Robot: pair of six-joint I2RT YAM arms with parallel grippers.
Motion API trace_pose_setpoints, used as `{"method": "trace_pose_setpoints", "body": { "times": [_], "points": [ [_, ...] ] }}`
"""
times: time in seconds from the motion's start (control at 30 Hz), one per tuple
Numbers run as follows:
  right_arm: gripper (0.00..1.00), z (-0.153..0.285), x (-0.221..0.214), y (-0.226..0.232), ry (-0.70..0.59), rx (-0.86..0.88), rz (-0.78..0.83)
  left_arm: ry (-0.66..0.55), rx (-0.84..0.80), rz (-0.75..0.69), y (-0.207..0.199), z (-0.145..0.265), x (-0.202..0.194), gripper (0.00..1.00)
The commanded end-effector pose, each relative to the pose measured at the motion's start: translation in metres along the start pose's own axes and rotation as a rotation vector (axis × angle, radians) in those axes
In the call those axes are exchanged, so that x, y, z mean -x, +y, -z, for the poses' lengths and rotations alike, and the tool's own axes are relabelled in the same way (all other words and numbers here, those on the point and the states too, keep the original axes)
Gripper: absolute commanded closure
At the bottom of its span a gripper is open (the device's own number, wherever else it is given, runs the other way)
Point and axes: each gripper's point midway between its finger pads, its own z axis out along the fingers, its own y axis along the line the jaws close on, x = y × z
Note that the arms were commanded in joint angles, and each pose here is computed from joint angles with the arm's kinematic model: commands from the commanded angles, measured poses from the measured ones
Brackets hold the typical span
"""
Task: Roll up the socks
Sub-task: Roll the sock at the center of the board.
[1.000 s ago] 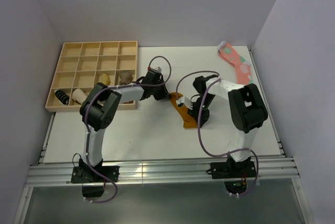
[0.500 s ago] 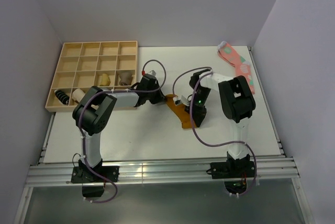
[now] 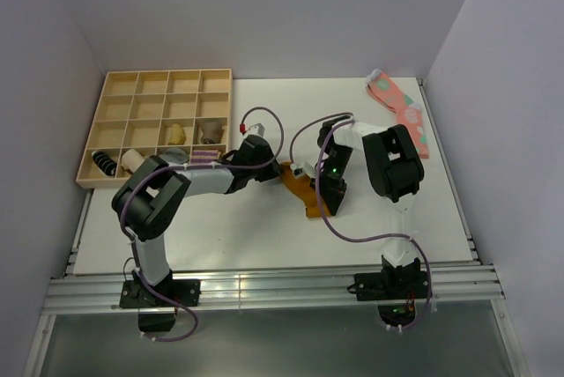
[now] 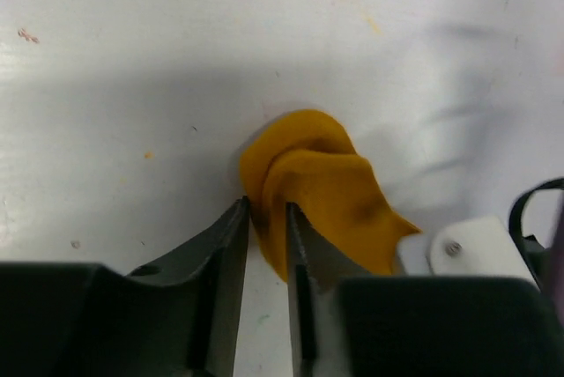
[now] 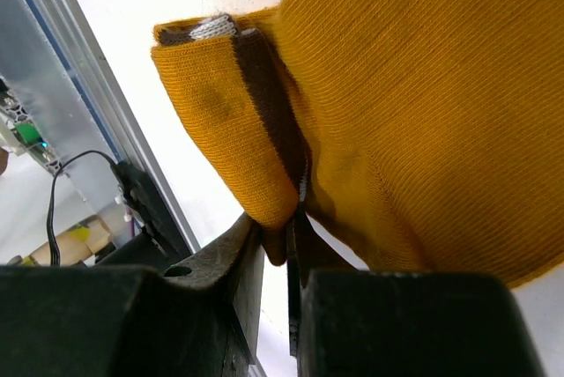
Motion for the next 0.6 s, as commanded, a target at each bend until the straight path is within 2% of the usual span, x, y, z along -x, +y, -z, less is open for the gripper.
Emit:
{"method": "trace_pose_setpoints", "body": {
  "times": [0.0,0.13,0.2,0.37,0.57],
  "points": [
    [0.96,0.003,-0.008,0.015,0.059,0.059,-0.036,-0.138,-0.063,-0.05,-0.026,0.019,0.023,0.7],
    [0.96,0.004,-0.006,0.014,0.059,0.064,-0.043,-0.21,-0.115,-0.113,-0.039,0.041,0.019,0.66],
    [0.96,0.003,-0.007,0.014,0.06,0.066,-0.045,-0.205,-0.15,-0.177,-0.042,0.051,-0.002,0.65],
    [0.96,0.002,-0.007,0.014,0.063,0.07,-0.048,-0.265,-0.327,-0.319,-0.08,0.08,-0.024,0.66],
    [0.95,0.001,-0.006,0.012,0.063,0.071,-0.05,-0.21,-0.431,-0.476,-0.102,0.087,-0.072,0.64]
  ]
}}
